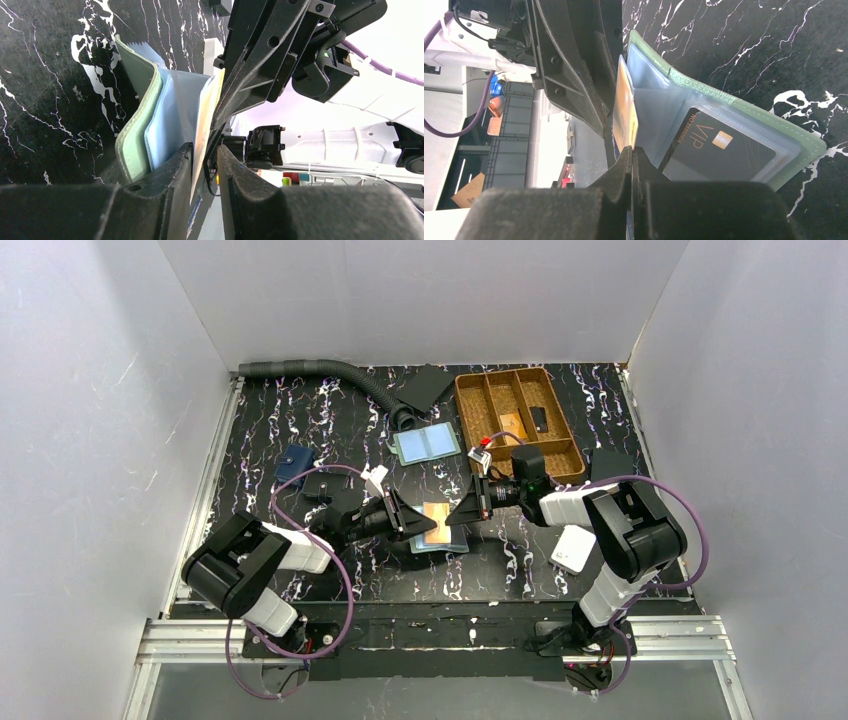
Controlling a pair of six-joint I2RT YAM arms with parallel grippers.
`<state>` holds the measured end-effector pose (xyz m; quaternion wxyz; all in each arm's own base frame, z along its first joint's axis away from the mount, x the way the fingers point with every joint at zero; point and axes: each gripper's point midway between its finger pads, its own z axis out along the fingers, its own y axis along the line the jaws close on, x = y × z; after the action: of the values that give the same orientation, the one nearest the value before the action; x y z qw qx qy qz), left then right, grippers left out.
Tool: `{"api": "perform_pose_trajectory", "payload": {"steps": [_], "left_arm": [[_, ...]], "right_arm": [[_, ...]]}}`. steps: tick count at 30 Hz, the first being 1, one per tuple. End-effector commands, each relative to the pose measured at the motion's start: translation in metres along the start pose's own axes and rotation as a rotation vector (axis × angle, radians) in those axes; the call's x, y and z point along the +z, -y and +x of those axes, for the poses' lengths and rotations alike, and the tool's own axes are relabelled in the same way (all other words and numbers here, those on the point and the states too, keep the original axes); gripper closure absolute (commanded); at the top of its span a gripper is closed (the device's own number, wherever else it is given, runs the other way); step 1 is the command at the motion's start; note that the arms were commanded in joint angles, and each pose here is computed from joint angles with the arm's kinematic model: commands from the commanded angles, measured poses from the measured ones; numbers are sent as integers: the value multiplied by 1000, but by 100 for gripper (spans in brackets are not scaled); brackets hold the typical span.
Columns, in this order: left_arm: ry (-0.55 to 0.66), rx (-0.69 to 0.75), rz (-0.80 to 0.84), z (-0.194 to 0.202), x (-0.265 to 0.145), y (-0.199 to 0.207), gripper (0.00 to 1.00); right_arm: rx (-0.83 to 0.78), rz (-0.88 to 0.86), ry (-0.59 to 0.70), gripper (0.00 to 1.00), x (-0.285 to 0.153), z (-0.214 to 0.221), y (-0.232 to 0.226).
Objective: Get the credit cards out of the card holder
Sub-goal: Remove the credit card from the card holder, then place the credit card in the storage box.
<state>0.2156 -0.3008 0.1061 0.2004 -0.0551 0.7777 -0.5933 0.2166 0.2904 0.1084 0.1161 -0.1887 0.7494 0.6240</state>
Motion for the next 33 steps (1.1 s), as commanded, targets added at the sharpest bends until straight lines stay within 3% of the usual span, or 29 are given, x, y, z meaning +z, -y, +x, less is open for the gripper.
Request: {"api": "perform_pose_trajectory", "payload": {"steps": [1, 16, 26, 33], "left_arm": [[6, 33, 63, -4, -3, 16, 76], [36, -1, 27, -10, -16, 3, 96], [69, -52, -112, -5, -31, -47, 99], [72, -98, -230, 5, -45, -86, 98]], "right_arm": [[-78, -7, -6, 99, 1, -7, -5], [-103, 39, -18, 99, -3, -9, 6], [-162, 133, -39, 99, -11, -9, 24], [-333, 131, -91, 99, -24, -17, 11]]}}
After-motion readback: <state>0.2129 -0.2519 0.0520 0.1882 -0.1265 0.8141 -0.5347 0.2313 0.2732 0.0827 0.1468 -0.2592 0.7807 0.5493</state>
